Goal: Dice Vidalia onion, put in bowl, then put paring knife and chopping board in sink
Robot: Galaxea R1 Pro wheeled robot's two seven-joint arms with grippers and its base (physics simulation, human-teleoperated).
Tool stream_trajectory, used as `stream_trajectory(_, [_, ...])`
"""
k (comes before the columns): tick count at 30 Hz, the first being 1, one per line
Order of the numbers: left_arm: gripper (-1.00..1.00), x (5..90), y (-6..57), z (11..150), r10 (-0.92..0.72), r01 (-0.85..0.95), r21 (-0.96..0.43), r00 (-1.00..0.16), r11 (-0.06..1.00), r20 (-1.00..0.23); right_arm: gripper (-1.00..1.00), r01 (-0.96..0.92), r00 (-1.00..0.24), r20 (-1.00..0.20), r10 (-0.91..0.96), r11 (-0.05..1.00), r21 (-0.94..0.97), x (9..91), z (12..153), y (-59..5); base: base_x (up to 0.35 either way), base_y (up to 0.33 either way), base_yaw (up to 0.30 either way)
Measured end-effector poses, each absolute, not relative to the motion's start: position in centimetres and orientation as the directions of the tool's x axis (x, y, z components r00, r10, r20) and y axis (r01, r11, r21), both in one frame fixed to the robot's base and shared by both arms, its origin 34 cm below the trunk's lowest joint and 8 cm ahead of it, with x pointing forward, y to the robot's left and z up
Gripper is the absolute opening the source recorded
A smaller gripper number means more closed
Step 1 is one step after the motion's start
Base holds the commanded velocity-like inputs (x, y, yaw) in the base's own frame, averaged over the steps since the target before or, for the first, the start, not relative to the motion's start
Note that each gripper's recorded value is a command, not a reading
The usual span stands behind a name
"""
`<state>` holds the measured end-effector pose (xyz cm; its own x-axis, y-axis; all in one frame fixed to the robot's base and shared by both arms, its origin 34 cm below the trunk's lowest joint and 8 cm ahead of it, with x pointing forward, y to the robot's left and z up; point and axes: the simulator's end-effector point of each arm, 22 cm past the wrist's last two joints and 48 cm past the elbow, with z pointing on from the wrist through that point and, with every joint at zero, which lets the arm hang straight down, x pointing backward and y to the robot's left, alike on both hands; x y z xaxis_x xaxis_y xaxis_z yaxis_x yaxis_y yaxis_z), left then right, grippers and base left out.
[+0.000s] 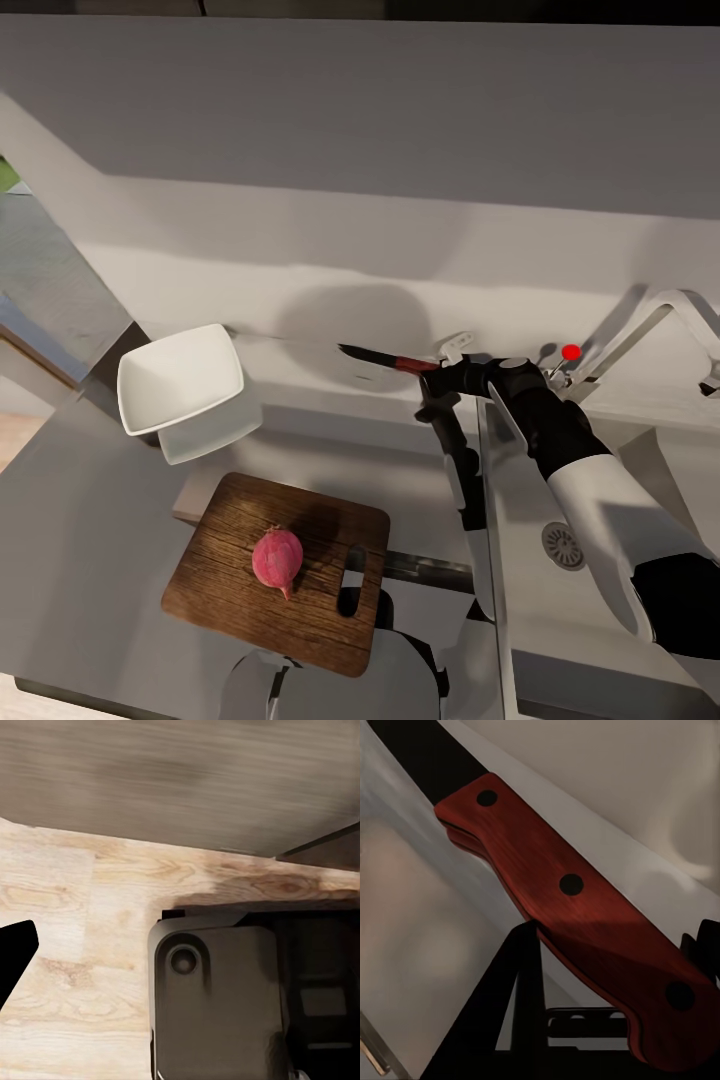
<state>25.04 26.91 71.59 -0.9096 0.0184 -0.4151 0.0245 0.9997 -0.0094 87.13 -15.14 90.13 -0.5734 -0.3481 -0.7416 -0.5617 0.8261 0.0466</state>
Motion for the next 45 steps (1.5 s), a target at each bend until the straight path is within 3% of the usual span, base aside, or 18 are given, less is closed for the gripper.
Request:
stream_trajectory(16, [1.0, 25.2, 26.9, 71.7, 0.019, 0.025, -0.009, -0.908, 1.0, -0.419, -1.0, -0.562, -0.576, -0.742, -0.344, 0.825, 0.054, 87.0, 90.2, -14.9, -0.011, 0.0, 0.0])
stream_trajectory(45, [1.0, 26.3, 26.9, 72.2, 0.018, 0.024, -0.008, -0.89, 1.0, -0.455, -1.0, -0.555, -0.562, -0.749, -0.35, 0.832, 0.028, 87.2, 92.5, -15.4, -0.284, 0.0, 0.0])
